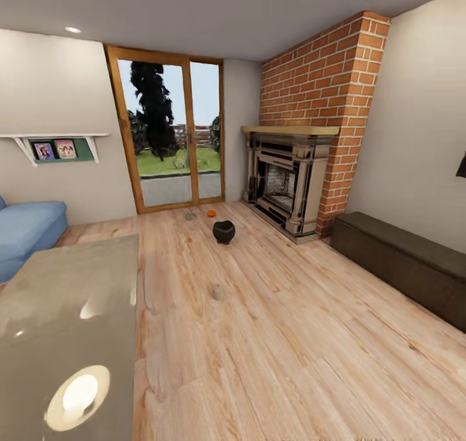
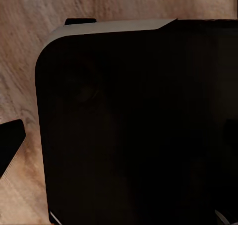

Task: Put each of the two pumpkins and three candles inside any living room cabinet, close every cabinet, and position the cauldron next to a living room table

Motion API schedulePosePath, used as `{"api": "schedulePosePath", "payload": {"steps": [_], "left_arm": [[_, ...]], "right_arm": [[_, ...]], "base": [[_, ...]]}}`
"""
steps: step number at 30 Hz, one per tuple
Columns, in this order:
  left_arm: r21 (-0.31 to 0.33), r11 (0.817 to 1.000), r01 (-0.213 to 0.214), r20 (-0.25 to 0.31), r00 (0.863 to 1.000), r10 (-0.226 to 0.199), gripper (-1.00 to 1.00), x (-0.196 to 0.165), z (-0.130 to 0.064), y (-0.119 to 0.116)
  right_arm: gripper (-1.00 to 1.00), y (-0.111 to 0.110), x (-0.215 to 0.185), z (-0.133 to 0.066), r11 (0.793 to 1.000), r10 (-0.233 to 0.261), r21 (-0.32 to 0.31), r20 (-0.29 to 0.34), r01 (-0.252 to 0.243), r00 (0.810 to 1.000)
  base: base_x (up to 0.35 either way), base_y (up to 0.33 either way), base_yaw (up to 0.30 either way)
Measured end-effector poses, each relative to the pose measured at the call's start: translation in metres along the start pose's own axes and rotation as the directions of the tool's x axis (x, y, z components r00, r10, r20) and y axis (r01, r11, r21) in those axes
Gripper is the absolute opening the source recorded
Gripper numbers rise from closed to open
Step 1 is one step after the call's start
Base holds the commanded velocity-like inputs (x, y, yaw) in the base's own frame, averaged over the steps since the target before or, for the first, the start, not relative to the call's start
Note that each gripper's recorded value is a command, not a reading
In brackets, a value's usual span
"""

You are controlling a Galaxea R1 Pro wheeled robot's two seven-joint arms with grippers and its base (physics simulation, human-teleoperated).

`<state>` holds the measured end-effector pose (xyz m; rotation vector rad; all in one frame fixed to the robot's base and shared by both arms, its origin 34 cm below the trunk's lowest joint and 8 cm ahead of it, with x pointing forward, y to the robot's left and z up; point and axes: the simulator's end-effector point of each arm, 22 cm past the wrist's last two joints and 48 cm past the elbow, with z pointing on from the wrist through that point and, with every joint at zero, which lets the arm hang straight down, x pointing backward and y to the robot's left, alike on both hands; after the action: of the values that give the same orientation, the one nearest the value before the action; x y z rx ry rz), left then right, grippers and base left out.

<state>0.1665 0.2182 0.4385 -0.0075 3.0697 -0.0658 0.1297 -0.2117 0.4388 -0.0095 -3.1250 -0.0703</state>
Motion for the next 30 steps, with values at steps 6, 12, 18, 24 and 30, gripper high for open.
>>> {"api": "schedulePosePath", "payload": {"steps": [6,12,18,24,30], "left_arm": [[0.000,1.000,0.000,0.000,1.000,0.000,1.00,-0.0004,0.0000,0.0000],[0.002,1.000,0.003,0.000,1.000,-0.003,1.00,0.0001,0.0000,-0.0016],[0.005,1.000,0.008,0.001,1.000,-0.008,1.00,-0.0005,0.0000,-0.0040],[0.008,1.000,0.005,0.002,1.000,-0.005,1.00,-0.0005,0.0000,-0.0060],[0.008,1.000,-0.004,0.003,1.000,0.004,1.00,-0.0005,0.0000,-0.0055]], "right_arm": [[1.00,0.0000,-0.0001,0.0000,1.000,0.000,0.000,0.000,0.000,1.000],[1.00,0.0000,0.0000,0.0000,1.000,0.000,0.000,0.000,0.000,1.000],[1.00,0.0000,-0.0001,0.0000,1.000,0.000,0.000,0.000,0.000,1.000],[1.00,0.0000,0.0001,0.0000,1.000,0.002,0.000,-0.001,-0.002,1.000],[1.00,-0.0001,0.0004,0.0000,1.000,0.011,0.000,-0.002,-0.011,1.000]], "base": [[0.000,0.000,-0.293],[0.000,0.000,-0.293],[0.000,0.000,-0.293],[0.000,0.000,-0.293],[0.000,0.000,-0.293]]}}
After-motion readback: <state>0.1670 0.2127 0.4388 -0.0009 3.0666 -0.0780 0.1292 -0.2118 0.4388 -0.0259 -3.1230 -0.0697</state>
